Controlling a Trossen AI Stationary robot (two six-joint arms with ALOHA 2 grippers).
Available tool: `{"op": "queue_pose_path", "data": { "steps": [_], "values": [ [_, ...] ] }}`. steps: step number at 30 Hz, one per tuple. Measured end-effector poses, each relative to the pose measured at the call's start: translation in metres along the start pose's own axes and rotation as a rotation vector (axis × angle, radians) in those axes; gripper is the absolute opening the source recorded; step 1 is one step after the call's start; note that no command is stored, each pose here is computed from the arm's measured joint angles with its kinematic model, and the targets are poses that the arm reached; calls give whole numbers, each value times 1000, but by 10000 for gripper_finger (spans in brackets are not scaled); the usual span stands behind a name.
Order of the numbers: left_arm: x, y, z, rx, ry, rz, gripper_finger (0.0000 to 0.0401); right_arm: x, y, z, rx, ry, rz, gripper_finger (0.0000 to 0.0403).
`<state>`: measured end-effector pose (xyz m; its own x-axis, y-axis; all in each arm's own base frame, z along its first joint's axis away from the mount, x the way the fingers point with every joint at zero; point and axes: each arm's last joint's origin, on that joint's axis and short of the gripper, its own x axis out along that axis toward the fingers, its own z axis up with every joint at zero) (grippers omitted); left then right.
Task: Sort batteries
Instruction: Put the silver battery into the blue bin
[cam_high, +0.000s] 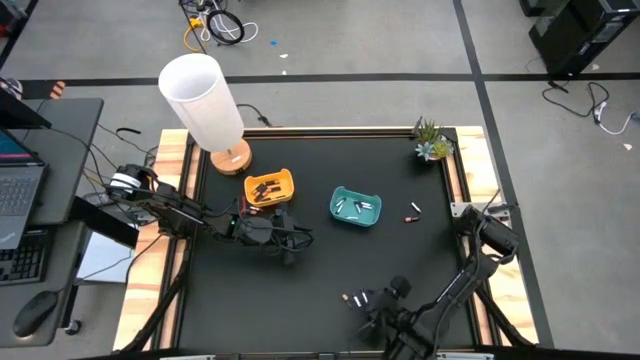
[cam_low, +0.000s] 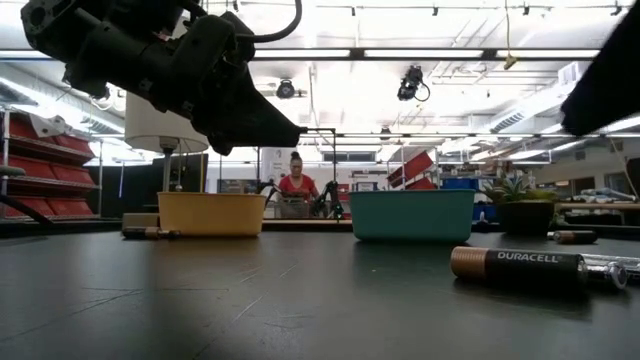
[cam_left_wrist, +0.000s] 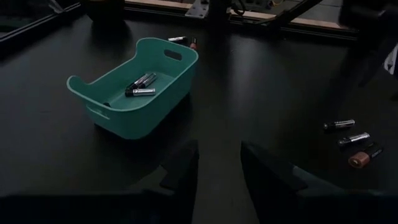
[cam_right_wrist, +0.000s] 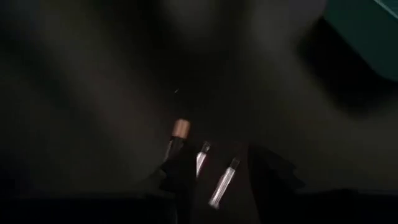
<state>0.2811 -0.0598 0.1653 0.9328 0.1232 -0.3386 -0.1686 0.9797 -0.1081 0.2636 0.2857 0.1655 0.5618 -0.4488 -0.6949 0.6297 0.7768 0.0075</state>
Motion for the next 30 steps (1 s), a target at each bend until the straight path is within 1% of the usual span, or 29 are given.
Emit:
{"op": "queue_pose_path", "data": {
  "steps": [3,8,10,15,21,26,30],
  "values": [
    [0,0,0,-7,-1,4,136,11,-10,-19,38,-60,4,130],
    [0,0,0,-9,-2,5,136,31,-20,-39,65,-76,39,130],
    [0,0,0,-9,-1,6,136,35,-21,-41,57,-84,54,130],
    [0,0,-1,-5,8,8,136,38,-24,-41,32,-85,40,130],
    [0,1,-2,-7,21,12,136,40,-24,-41,21,-34,37,130],
    [0,1,-2,-6,22,12,136,43,-27,-45,25,-10,40,130],
    [0,1,-2,-6,23,12,136,49,-32,-50,52,15,47,130]
  ]
}}
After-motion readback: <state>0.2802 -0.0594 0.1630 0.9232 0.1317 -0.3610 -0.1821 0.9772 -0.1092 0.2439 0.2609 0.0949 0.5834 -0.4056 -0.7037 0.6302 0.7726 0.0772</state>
